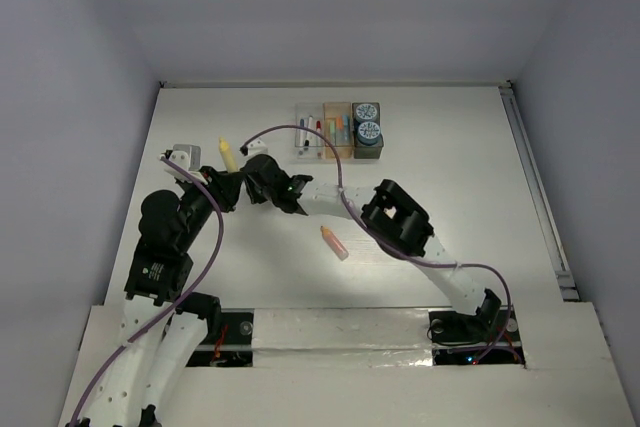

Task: Sort the stationery into containers
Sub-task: Move the pen cap to the center of the board.

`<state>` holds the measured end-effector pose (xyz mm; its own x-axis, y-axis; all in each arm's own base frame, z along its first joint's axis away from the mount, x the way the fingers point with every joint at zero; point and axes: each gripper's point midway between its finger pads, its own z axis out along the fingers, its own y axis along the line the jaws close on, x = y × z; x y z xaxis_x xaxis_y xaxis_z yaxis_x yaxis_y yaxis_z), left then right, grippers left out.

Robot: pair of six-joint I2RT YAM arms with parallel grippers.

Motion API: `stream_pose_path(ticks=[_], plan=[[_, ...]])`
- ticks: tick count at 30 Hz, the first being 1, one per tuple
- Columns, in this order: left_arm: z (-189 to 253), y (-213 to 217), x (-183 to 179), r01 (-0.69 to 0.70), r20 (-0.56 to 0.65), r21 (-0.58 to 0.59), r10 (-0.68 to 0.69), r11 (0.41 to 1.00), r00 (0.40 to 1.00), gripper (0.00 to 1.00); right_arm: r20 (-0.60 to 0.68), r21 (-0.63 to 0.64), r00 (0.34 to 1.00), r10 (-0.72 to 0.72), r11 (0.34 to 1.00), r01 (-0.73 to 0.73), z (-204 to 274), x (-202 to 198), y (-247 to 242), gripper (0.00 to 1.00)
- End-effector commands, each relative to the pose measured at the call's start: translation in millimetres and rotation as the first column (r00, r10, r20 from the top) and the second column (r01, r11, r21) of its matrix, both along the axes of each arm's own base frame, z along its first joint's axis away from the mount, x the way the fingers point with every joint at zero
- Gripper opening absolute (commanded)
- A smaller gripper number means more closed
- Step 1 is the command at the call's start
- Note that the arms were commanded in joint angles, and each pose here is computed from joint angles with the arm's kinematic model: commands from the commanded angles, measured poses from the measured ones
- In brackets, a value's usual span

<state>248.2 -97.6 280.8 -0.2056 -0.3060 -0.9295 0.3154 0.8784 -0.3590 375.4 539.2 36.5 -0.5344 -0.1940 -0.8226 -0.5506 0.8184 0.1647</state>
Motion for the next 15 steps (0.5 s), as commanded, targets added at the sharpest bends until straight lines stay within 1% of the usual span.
stream_pose_path(ticks=[1, 2, 3, 4, 6, 7, 8, 10, 12, 14, 15], plan=[[29, 0, -1, 0.0, 0.08, -0.013, 0.001, 1.0, 0.997, 0.0, 0.013, -0.134, 0.999, 0.032, 0.99, -0.03, -11, -14, -32, 0.29], [28, 0, -1, 0.001, 0.078, -0.012, 0.0, 1.0, 0.997, 0.0, -0.007, -0.182, 0.999, 0.052, 0.982, -0.052, -28, -25, -50, 0.28], [29, -1, -1, 0.004, 0.079, -0.013, -0.003, 1.0, 0.997, 0.0, 0.042, -0.173, 0.997, 0.063, 0.983, -0.055, -4, -24, -55, 0.26], [28, -1, -1, 0.006, 0.079, -0.014, -0.005, 1.0, 0.997, 0.0, 0.034, -0.221, 0.996, 0.079, 0.973, -0.07, -20, -29, -66, 0.23], [29, -2, -1, 0.012, 0.08, -0.015, -0.011, 1.0, 0.997, 0.0, 0.045, -0.266, 0.991, 0.128, 0.957, -0.111, -12, -43, -89, 0.21], [28, -2, -1, 0.014, 0.079, -0.014, -0.012, 1.0, 0.997, 0.0, 0.068, -0.295, 0.979, 0.192, 0.941, -0.165, -9, -44, -97, 0.2], [28, -3, -1, 0.015, 0.078, -0.016, -0.014, 1.0, 0.997, 0.0, 0.048, -0.322, 0.965, 0.258, 0.919, -0.229, -9, -60, -112, 0.2], [27, -3, -1, 0.018, 0.077, -0.015, -0.017, 1.0, 0.997, 0.0, 0.042, -0.313, 0.94, 0.339, 0.898, -0.31, -7, -67, -119, 0.21], [27, -4, -1, 0.023, 0.075, -0.017, -0.021, 1.0, 0.997, 0.0, 0.032, -0.328, 0.932, 0.362, 0.884, -0.332, -10, -71, -138, 0.23], [25, -4, 0, 0.023, 0.07, -0.016, -0.022, 1.0, 0.997, 0.0, 0.034, -0.297, 0.938, 0.346, 0.899, -0.321, -10, -60, -150, 0.33], [25, -4, 0, 0.021, 0.07, -0.016, -0.02, 1.0, 0.997, 0.0, 0.031, -0.291, 0.94, 0.339, 0.903, -0.316, -11, -60, -158, 0.4]])
